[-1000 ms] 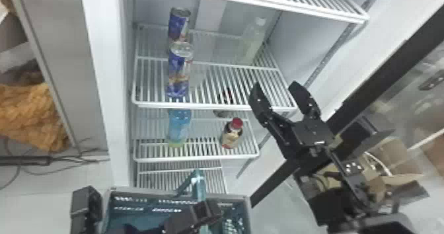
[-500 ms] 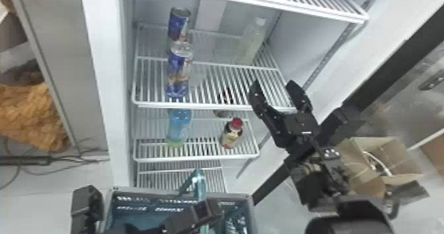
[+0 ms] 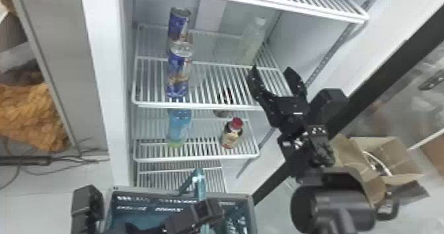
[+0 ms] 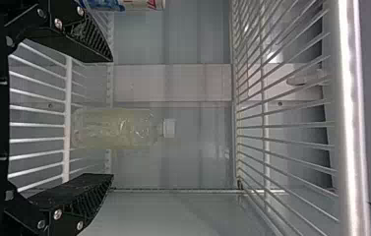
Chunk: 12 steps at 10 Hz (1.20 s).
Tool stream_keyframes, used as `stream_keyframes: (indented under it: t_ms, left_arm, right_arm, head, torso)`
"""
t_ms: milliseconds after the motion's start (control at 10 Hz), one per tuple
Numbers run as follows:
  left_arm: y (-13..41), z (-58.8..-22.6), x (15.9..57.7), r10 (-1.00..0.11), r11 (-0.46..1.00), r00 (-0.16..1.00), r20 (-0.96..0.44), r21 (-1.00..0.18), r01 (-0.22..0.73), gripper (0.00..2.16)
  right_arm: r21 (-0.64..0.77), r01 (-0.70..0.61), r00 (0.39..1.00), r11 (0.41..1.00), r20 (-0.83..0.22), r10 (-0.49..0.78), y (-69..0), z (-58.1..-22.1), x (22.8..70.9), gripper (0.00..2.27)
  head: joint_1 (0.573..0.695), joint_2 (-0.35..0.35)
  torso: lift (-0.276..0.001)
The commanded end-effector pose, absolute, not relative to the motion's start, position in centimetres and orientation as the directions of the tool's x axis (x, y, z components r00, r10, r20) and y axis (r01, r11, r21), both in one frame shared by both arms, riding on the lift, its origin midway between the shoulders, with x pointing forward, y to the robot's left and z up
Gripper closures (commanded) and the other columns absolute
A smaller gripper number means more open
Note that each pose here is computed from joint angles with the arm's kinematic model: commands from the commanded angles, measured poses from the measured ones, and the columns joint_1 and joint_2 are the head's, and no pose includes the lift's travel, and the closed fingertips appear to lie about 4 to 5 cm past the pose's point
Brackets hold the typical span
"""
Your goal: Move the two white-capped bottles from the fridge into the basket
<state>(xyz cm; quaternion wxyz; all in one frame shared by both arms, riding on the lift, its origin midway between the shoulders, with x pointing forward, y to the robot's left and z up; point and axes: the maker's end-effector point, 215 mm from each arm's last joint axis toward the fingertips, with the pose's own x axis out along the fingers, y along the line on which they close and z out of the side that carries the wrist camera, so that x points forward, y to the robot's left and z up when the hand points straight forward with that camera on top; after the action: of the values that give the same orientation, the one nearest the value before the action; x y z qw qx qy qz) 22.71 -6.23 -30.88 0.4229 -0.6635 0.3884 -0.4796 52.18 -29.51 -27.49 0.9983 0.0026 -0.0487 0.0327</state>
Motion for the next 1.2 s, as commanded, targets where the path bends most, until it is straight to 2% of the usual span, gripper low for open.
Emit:
stream_keyframes:
  t_ms: [0, 400, 1100]
  left_arm:
    - [-6.3, -30.8, 22.7, -0.921, -0.341, 0.237, 0.309, -0.934, -0.108, 1.19]
    - [-6.3, -30.8, 22.8, -0.920, -0.343, 0.237, 0.311, -0.933, -0.109, 1.19]
    - [-6.4, -30.6, 22.8, -0.921, -0.344, 0.232, 0.313, -0.933, -0.106, 1.18]
  right_arm:
    - [0.013, -0.075, 0.993, 0.997, 0.088, 0.074, -29.0, -28.3, 54.0, 0.20]
    - [0.031, -0.070, 0.995, 0.997, 0.074, 0.067, -29.7, -29.1, 57.5, 0.11]
    - [0.035, -0.060, 0.996, 0.998, 0.067, 0.058, -30.3, -29.4, 62.2, 0.09]
  head:
    - [0.695, -0.350]
    - [0.695, -0.350]
    - [0.695, -0.350]
  torso:
    - [0.000]
    - [0.000]
    - [0.000]
